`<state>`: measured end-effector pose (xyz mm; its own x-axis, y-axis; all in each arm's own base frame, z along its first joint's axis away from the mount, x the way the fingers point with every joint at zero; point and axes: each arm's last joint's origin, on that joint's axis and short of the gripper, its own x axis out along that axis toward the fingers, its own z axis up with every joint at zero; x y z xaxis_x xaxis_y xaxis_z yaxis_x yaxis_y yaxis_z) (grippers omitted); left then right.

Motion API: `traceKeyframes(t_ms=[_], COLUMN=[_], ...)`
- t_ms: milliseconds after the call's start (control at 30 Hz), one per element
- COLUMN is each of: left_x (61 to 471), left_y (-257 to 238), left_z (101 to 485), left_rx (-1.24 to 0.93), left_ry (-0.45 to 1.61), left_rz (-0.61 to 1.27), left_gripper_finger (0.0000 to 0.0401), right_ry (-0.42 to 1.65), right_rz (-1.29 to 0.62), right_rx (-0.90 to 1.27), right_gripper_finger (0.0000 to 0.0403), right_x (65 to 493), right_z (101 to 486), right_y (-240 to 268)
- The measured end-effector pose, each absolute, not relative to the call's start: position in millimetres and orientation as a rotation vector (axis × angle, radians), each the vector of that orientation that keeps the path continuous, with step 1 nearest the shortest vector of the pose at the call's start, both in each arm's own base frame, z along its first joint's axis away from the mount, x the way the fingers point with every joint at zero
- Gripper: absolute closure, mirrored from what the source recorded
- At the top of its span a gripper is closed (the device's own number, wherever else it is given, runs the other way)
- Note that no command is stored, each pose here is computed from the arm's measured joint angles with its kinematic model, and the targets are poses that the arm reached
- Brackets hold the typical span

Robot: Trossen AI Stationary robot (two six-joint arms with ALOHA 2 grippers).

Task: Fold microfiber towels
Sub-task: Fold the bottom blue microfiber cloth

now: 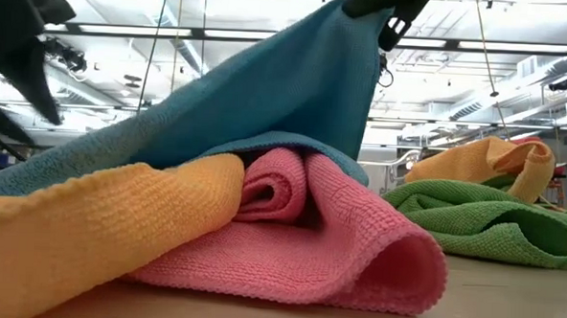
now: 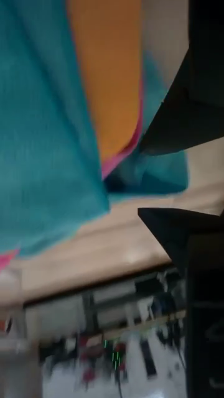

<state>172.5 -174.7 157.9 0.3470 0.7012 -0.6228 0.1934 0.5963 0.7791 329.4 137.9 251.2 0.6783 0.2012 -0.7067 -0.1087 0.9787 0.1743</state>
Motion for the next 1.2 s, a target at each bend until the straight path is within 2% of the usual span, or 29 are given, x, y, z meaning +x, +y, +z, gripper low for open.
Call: traceKeyframes(t_ms=[133, 267, 467, 700, 1000, 1100, 1200], left_x=[172.2, 170.7, 180.2, 187.0, 171.9, 172.3, 173.7], left_y=[-171.7, -168.1, -159.2, -138.9, -112.2, -107.4, -106.6], left_z=[151.8, 144.7, 139.7, 174.7, 244.4, 246.3, 229.9], left_rx=[0.993, 1.068, 1.067, 0.913, 0.615, 0.637, 0.717], left_ry=[1.125, 1.144, 1.171, 1.209, 0.976, 0.982, 0.997], left_rz=[0.396, 0.349, 0.277, 0.162, 0.009, -0.021, -0.059], left_gripper_finger=[0.0261, 0.0269, 0.0283, 0.0306, 0.0331, 0.0332, 0.0322], right_ry=[0.805, 0.799, 0.795, 0.795, 0.791, 0.79, 0.79], right_rz=[0.162, 0.151, 0.156, 0.157, 0.158, 0.157, 0.158], right_rx=[0.127, 0.127, 0.102, 0.088, 0.066, 0.062, 0.062], right_gripper_finger=[0.0391, 0.0391, 0.0391, 0.0391, 0.0391, 0.0391, 0.0391], right_x=[330.5, 332.3, 333.3, 334.0, 335.4, 335.8, 335.7], right_z=[252.4, 253.3, 253.3, 253.3, 253.3, 253.3, 253.3], right_y=[133.1, 127.9, 125.5, 123.5, 119.8, 118.9, 119.0])
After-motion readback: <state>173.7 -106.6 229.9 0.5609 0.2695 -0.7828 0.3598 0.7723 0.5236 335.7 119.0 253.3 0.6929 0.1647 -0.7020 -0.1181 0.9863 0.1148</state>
